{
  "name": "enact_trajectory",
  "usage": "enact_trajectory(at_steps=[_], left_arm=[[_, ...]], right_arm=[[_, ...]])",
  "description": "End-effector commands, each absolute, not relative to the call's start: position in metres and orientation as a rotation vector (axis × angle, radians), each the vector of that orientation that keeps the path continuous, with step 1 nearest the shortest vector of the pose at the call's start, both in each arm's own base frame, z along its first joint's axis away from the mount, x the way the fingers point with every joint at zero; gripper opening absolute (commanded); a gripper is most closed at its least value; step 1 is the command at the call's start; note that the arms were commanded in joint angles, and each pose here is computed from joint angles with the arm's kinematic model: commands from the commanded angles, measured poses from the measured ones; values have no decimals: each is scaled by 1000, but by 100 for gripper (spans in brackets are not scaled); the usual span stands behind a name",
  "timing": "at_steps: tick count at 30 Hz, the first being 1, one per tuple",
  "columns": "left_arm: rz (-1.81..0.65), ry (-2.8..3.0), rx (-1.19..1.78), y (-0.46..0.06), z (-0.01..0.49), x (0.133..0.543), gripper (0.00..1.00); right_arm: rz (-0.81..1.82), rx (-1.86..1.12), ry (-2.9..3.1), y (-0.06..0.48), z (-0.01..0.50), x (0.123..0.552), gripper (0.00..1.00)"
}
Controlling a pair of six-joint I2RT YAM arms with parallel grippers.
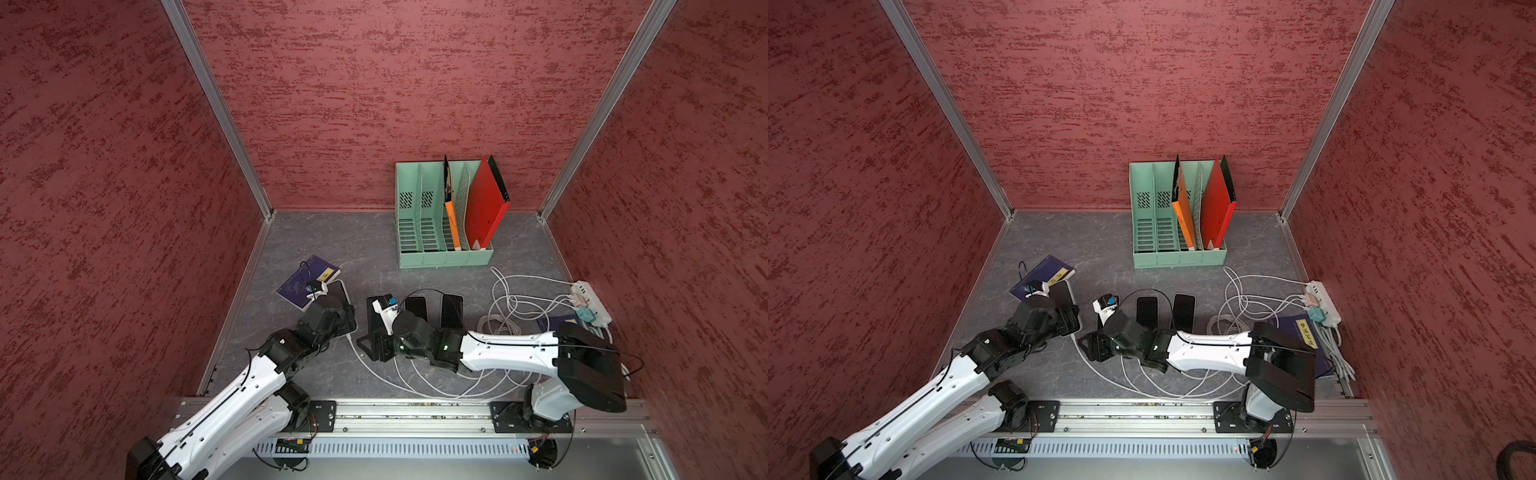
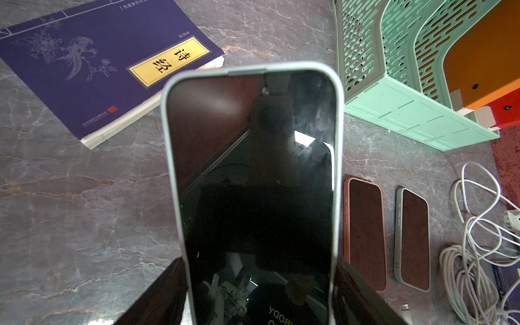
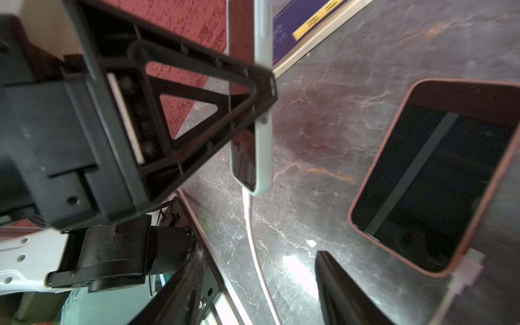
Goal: Unplug the charging cable from the phone
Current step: Remove the charging cable from the phone.
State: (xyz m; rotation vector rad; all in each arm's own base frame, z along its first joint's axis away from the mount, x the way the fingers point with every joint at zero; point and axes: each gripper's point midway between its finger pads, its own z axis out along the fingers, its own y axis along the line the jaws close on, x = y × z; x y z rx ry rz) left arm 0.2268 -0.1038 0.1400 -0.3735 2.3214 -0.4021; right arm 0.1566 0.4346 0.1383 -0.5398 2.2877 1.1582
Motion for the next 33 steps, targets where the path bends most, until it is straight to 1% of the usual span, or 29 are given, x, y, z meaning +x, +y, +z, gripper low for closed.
enact_trajectory(at_steps=[1, 3, 8, 13, 18, 22, 25, 29, 33], left_arm=[[-453, 2212, -383, -107, 163, 237, 0], [-465, 2195, -381, -107, 167, 236, 0], [-484, 2156, -382, -107, 175, 236, 0], [-485, 2141, -389, -105, 178, 235, 0], [-495, 2126, -390, -105, 181, 235, 0], [-496, 2124, -391, -104, 182, 235, 0], [-497, 2123, -388, -105, 183, 235, 0], [-502, 2120, -387, -106, 184, 236, 0], [-501, 2120, -386, -106, 184, 236, 0]], right_arm=[[1262, -641, 2230, 454, 156, 144, 66], [1263, -670, 2238, 457, 153, 142, 65], [1206, -712, 2289, 460, 138, 142, 60], [1187, -718, 2309, 460, 131, 142, 58], [1167, -723, 2327, 460, 126, 142, 50], [1171, -731, 2328, 461, 127, 141, 48], [1159, -730, 2331, 461, 127, 143, 45], [1153, -739, 2335, 463, 127, 143, 37], [1140, -740, 2336, 463, 127, 144, 35]])
